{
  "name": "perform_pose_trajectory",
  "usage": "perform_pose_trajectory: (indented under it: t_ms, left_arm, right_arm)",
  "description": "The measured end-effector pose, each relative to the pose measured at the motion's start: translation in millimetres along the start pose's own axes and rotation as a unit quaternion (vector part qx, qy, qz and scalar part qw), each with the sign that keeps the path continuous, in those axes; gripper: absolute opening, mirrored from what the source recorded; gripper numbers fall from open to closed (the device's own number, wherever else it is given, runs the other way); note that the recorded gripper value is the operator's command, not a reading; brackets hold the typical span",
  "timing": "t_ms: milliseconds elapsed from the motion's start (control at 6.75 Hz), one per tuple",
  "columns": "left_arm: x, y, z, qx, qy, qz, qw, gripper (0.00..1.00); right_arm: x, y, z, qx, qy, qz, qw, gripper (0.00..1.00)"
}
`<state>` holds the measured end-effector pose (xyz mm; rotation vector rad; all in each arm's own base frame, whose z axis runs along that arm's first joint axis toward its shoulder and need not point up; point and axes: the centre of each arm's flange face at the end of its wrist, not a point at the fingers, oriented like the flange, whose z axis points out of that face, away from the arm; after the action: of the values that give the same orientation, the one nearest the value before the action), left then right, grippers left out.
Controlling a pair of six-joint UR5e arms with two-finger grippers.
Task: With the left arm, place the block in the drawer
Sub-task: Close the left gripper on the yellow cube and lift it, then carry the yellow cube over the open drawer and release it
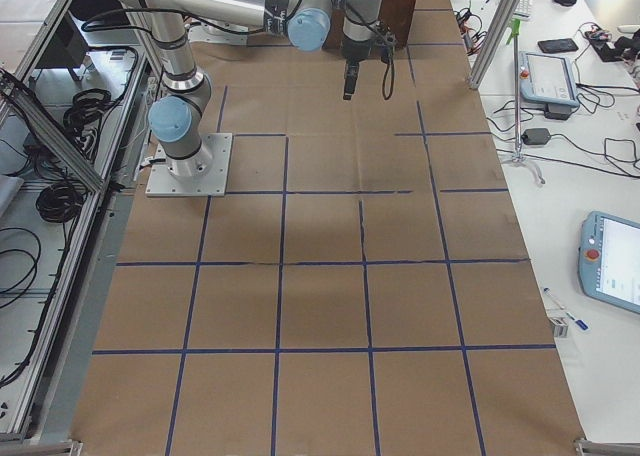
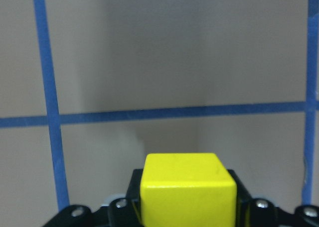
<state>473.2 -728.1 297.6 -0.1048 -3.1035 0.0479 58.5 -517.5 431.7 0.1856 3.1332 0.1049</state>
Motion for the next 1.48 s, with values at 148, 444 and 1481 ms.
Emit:
perform_pose_trajectory:
  t_ms: [148,444,1481]
  left_arm:
    - [8.1,16.5,-42.6,-0.012,0.006,-0.002,0.9999,0.34]
    - [27.5,46.9,-109.2,-0.03,0.022,-0.015,0.9992,0.27]
    - [201.4,105.7,-129.9,-0.072,0.049,-0.083,0.9928,0.19]
  right_arm:
    - [0.0,0.0,0.0,0.0,0.0,0.0,1.0,1.0]
    - [0.0,0.2,-0.4,0.0,0.0,0.0,1.0,1.0]
    - [0.0,0.3,-0.9,0.001,0.0,0.0,1.0,1.0]
